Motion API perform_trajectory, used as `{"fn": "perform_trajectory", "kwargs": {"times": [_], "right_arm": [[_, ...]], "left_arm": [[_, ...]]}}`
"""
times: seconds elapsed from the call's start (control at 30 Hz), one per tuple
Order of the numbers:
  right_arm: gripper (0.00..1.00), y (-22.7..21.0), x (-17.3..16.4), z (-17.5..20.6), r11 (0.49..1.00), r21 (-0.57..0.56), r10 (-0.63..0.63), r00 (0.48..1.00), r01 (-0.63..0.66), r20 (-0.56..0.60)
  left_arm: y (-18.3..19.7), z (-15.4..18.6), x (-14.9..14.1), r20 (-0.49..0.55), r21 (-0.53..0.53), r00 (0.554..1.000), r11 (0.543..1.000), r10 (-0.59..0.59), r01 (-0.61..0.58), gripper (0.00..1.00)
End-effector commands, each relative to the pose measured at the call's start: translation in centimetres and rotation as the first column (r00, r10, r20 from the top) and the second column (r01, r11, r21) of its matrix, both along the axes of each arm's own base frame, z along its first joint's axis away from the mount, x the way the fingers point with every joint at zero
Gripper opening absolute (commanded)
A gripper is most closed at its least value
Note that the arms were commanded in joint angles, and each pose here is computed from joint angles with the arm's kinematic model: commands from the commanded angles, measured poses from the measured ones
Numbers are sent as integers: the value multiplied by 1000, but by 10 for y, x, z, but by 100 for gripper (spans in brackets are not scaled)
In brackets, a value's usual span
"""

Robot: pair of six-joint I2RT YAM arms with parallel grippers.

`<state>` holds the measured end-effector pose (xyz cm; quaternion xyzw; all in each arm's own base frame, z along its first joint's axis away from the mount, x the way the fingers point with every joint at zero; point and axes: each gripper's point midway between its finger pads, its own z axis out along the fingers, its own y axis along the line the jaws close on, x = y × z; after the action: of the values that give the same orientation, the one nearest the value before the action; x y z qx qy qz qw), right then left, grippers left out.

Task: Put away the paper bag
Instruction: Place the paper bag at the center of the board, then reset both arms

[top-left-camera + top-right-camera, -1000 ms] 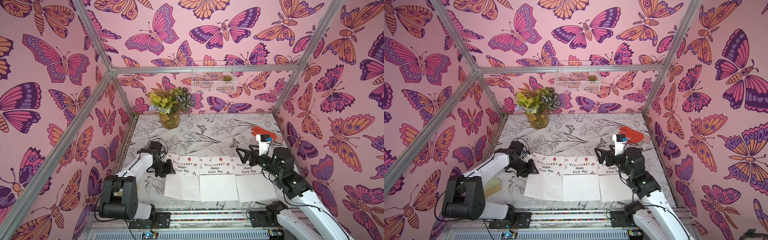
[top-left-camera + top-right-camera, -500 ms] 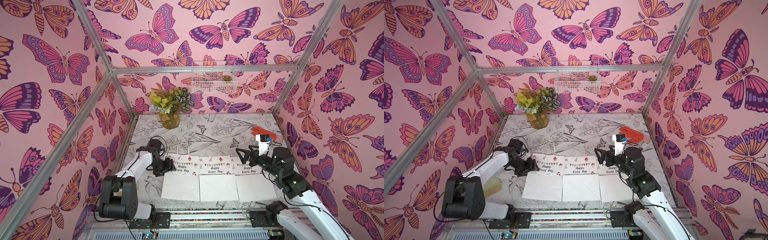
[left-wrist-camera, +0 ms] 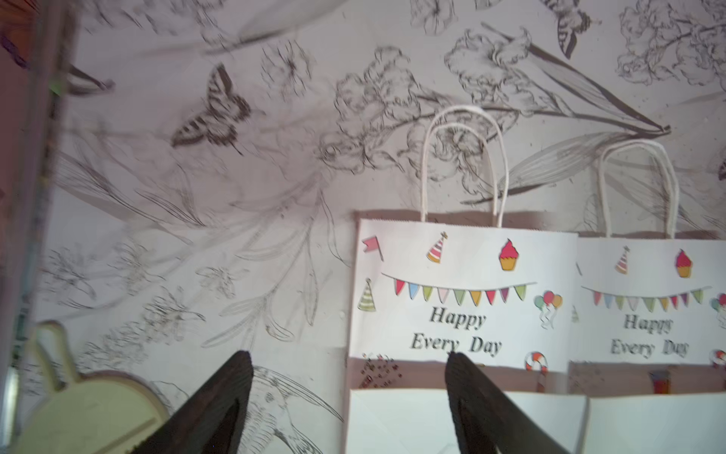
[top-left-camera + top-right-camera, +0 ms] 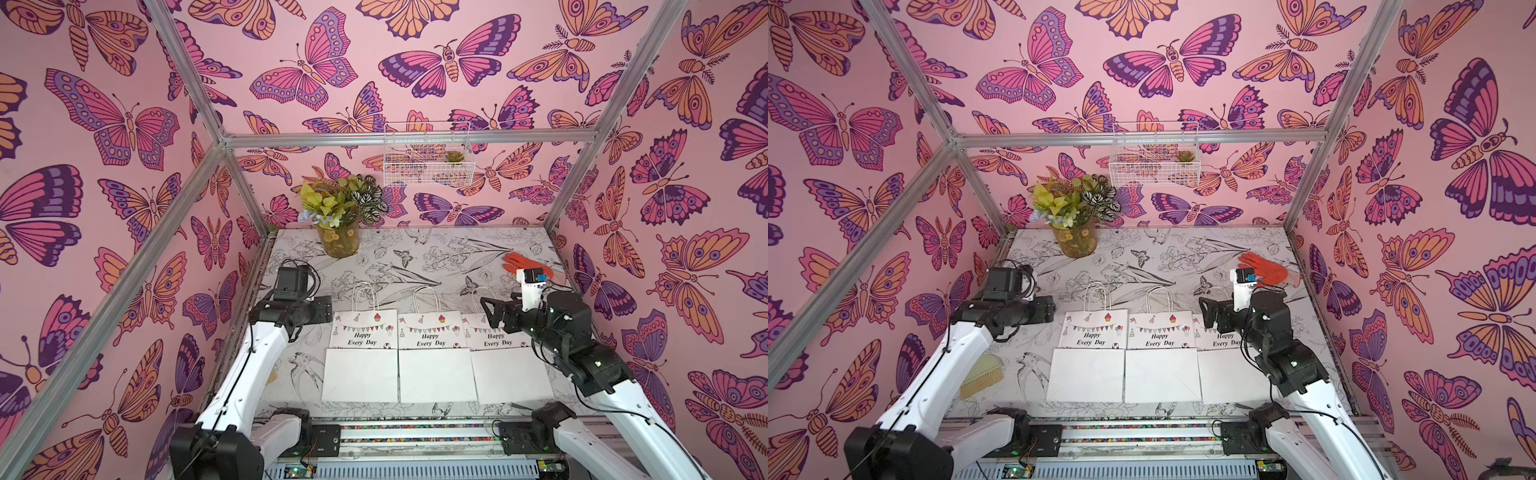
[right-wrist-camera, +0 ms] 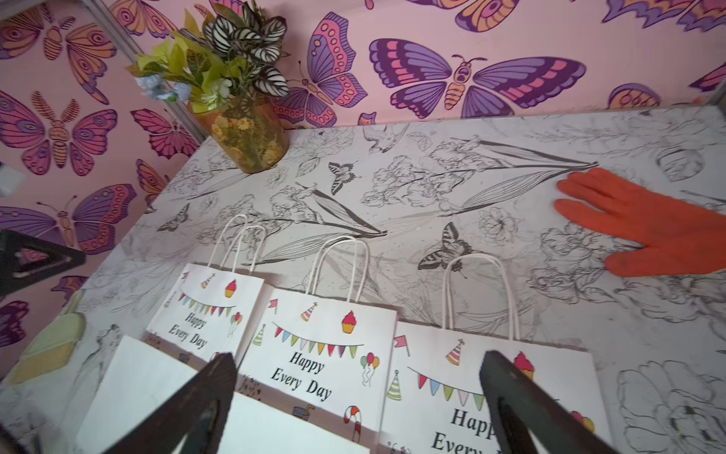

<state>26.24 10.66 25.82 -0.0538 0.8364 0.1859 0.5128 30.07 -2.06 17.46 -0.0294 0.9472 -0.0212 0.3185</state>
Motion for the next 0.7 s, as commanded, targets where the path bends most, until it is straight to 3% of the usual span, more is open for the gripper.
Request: {"fn": "perform_trajectory", "kwargs": {"times": [0.0,0.1,0.13,0.23,0.3,0.5,0.57,0.67], "right_arm": [[99,-28,10,-2,984,-132,-118,992,123,45],[99,-43,25,-8,959,-208,-182,980,194,75],[99,-41,30,-11,954,-240,-157,982,178,102],[99,-43,43,-17,926,-333,-110,969,181,220],[99,-57,48,-27,896,-363,-162,949,256,269],[99,-97,53,-47,873,-236,-332,873,428,357],[99,-98,58,-57,888,-229,-315,890,398,329],[99,-101,69,-74,886,-250,-321,906,391,277]], "left_arm": [[36,12,24,160,198,985,975,69,-100,86],[46,14,37,240,304,970,947,29,-103,87],[45,11,39,250,346,968,935,-17,-73,87],[51,1,47,360,380,933,917,-23,-124,87],[48,0,50,419,349,907,928,-26,-135,99],[52,-30,49,558,233,827,943,72,-239,100],[47,-53,44,578,145,808,960,113,-238,100],[34,-43,43,663,125,747,975,55,-183,100]]}}
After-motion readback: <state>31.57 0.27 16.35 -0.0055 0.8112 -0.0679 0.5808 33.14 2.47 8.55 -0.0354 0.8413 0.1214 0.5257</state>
